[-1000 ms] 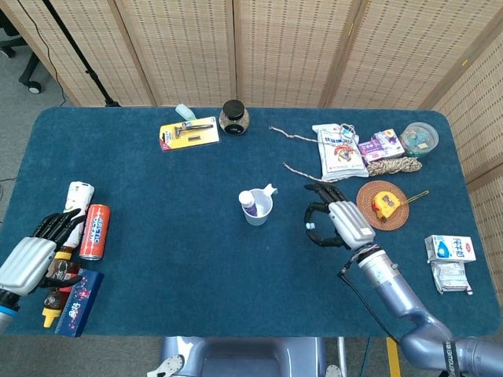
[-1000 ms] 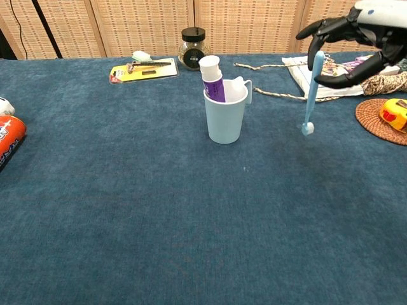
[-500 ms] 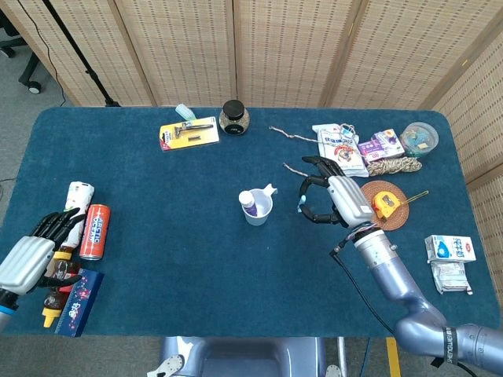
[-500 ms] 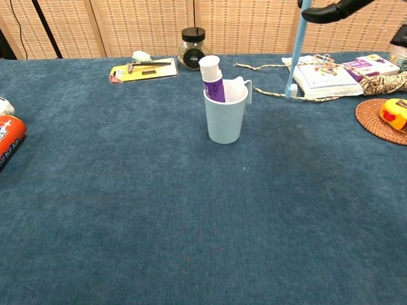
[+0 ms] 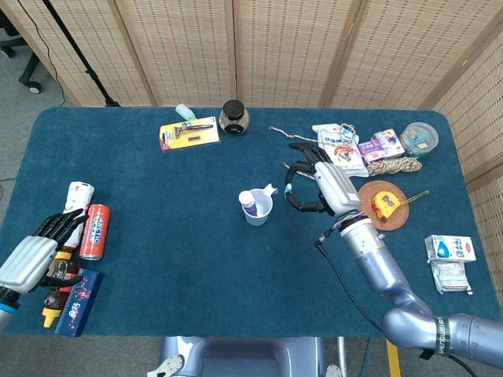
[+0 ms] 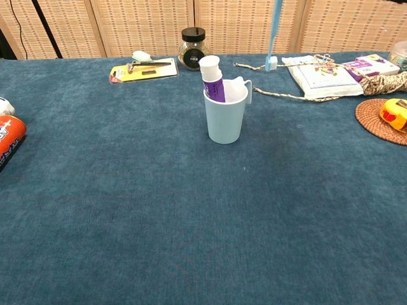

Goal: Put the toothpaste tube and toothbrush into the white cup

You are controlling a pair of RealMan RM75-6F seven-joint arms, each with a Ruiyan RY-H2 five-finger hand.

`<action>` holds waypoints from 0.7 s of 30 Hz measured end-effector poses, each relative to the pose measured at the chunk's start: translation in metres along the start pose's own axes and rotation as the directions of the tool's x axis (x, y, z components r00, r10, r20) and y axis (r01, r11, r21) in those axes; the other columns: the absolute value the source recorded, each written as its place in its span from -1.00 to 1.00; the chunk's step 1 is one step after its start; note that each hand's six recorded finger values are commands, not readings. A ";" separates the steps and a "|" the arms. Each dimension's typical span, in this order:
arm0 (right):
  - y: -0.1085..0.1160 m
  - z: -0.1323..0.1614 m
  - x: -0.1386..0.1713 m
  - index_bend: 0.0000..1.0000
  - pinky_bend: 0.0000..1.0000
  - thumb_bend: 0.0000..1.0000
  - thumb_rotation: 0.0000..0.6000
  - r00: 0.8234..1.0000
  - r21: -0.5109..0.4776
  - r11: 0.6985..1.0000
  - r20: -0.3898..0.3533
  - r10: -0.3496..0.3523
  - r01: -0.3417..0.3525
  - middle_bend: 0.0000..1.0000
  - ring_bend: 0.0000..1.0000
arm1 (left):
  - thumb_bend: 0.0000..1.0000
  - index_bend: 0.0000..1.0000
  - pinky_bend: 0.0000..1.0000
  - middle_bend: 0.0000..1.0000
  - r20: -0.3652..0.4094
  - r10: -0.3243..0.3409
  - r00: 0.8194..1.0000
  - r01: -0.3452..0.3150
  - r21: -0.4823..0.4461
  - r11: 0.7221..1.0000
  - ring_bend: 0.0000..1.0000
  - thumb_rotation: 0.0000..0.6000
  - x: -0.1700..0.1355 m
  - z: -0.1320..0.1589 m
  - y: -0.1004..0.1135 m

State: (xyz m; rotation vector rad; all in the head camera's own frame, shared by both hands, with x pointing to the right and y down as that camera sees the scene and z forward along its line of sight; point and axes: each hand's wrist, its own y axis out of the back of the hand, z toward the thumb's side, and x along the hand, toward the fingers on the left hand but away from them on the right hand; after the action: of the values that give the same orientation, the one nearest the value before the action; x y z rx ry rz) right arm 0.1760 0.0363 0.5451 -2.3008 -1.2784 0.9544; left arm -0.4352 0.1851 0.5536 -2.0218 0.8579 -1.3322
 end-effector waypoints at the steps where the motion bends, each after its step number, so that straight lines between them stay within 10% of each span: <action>1: -0.001 0.003 -0.002 0.16 -1.00 -0.07 1.00 1.000 -0.002 1.000 0.000 0.000 0.000 -0.77 -1.00 | -0.82 -1.00 -1.00 -1.00 0.003 0.001 1.000 -0.001 -0.003 1.000 -1.00 1.00 -0.001 0.000 0.001; 21: -0.029 0.008 -0.022 0.16 -1.00 -0.07 1.00 0.999 -0.024 1.000 0.049 0.005 -0.004 -0.77 -1.00 | -0.82 -1.00 -1.00 -1.00 0.035 0.040 0.999 -0.039 -0.024 0.999 -1.00 1.00 -0.010 0.000 0.010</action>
State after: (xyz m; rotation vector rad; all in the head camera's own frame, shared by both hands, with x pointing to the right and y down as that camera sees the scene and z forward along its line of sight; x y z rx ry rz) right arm 0.1445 0.0326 0.5646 -2.3120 -1.3118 1.0085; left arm -0.4404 0.1864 0.5409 -2.0302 0.8965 -1.2668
